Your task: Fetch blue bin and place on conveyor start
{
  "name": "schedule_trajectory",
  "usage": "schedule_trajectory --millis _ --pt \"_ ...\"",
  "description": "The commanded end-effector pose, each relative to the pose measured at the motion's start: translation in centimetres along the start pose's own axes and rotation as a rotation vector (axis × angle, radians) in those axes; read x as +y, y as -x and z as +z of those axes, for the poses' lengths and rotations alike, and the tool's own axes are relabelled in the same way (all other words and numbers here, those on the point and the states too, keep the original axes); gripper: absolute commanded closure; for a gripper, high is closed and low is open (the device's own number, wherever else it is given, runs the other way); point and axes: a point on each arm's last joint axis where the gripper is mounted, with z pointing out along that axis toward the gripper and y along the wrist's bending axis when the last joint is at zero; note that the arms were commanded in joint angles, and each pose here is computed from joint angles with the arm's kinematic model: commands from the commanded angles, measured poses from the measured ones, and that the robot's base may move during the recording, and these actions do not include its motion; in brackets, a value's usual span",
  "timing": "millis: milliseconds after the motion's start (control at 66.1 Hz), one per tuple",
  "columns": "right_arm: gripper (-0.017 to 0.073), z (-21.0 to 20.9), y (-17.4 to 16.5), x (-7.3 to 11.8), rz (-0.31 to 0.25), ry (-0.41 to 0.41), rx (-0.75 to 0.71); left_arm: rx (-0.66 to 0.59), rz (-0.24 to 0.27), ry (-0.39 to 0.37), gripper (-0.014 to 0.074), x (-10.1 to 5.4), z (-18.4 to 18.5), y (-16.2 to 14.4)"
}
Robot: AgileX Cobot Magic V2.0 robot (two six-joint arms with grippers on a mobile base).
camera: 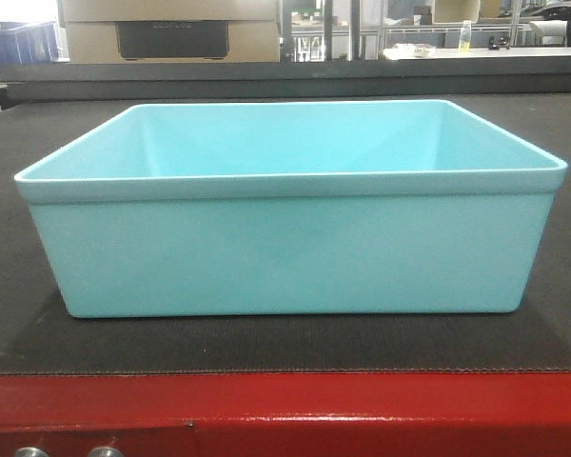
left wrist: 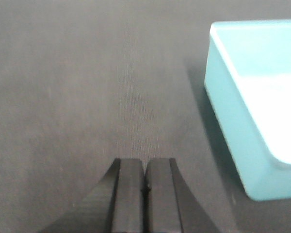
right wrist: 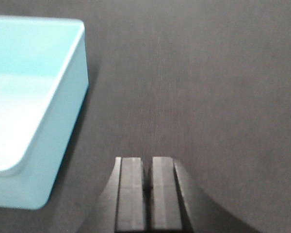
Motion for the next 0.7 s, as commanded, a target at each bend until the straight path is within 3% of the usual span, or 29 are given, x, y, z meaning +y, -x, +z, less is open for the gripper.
schedule_trajectory --millis 0,197,680 --pt "0.0721 -1.6 0.4 -0.1 -0.029 -0.013 -0.143 -0.115 0.001 0.002 0.0704 0.1 -1.6 0.3" --pt "0.0721 -4.3 1.1 -0.1 -0.043 -0.013 -0.359 -0.289 -0.008 -0.002 0.0704 0.3 -4.3 0.4" --pt "0.0721 -4.4 1.1 -0.1 -0.043 -0.013 -0.371 -0.326 -0.010 -0.002 0.0704 0.3 -5.0 0.4"
